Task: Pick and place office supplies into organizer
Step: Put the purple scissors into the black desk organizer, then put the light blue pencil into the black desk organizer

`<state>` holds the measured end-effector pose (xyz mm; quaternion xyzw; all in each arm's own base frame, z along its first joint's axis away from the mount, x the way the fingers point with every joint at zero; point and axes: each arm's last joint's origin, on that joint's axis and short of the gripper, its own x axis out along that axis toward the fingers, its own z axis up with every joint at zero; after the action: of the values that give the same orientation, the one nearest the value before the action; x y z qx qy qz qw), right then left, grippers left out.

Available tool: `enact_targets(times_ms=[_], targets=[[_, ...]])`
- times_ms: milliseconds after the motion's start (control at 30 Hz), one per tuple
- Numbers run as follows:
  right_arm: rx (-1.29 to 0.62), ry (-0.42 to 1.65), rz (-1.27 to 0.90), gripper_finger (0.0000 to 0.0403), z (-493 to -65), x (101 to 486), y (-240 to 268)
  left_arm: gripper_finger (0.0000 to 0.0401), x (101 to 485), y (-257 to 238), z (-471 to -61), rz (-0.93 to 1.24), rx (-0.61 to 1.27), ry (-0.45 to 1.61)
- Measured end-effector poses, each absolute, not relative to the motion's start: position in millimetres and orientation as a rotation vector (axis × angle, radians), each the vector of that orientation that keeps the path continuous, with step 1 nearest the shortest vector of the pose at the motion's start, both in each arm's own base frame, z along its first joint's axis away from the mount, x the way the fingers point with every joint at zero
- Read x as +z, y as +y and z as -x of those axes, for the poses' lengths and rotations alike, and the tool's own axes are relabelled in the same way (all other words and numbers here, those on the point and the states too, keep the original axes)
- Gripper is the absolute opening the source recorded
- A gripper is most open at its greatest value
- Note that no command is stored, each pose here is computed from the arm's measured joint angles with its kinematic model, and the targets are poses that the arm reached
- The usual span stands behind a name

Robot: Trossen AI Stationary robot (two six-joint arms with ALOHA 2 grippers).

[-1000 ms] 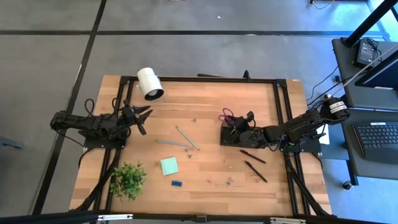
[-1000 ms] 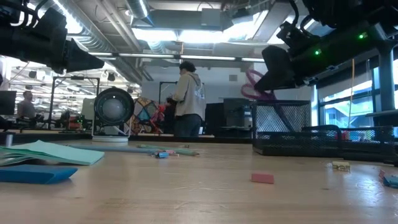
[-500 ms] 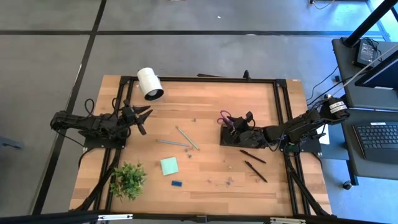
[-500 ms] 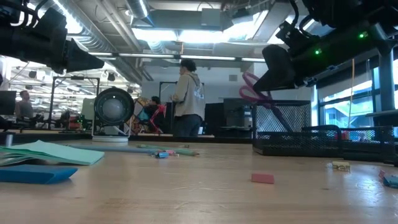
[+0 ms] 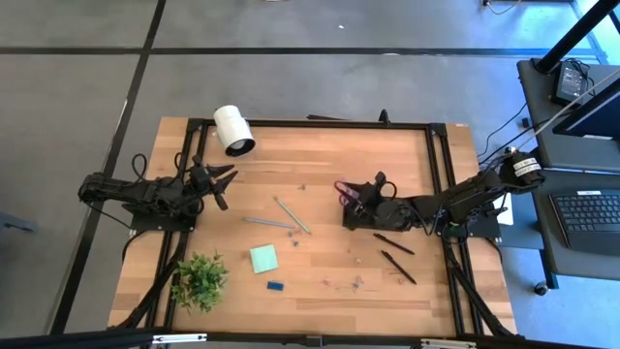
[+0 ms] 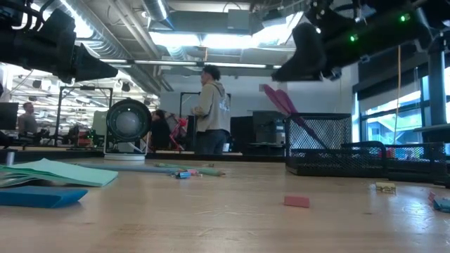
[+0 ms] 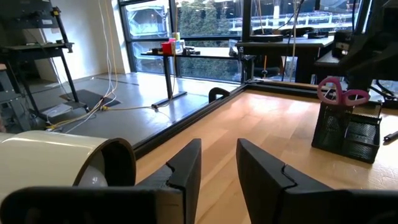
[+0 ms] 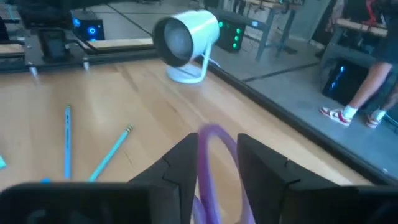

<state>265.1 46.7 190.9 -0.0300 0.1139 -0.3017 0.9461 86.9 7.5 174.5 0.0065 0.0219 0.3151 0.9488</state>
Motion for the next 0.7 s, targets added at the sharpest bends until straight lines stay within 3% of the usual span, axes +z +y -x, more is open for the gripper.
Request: enact_targets(times_ms=[333,533,700], targets=[[-0.601,0.120,0.101,0.0128,-287.3,250.0,52.6,0.0104,174.5,7.5,-86.9,-0.013,0.641,0.045],[-0.591,0.128,0.014,0.0216,-266.0,287.3,47.3,0.0115,175.0,6.8,-87.4,-0.009,0.612,0.039],[-0.611,0.210,-0.070,0.0281,-228.7,306.2,37.2,0.0123,174.9,2.2,-90.5,-0.005,0.430,0.042]])
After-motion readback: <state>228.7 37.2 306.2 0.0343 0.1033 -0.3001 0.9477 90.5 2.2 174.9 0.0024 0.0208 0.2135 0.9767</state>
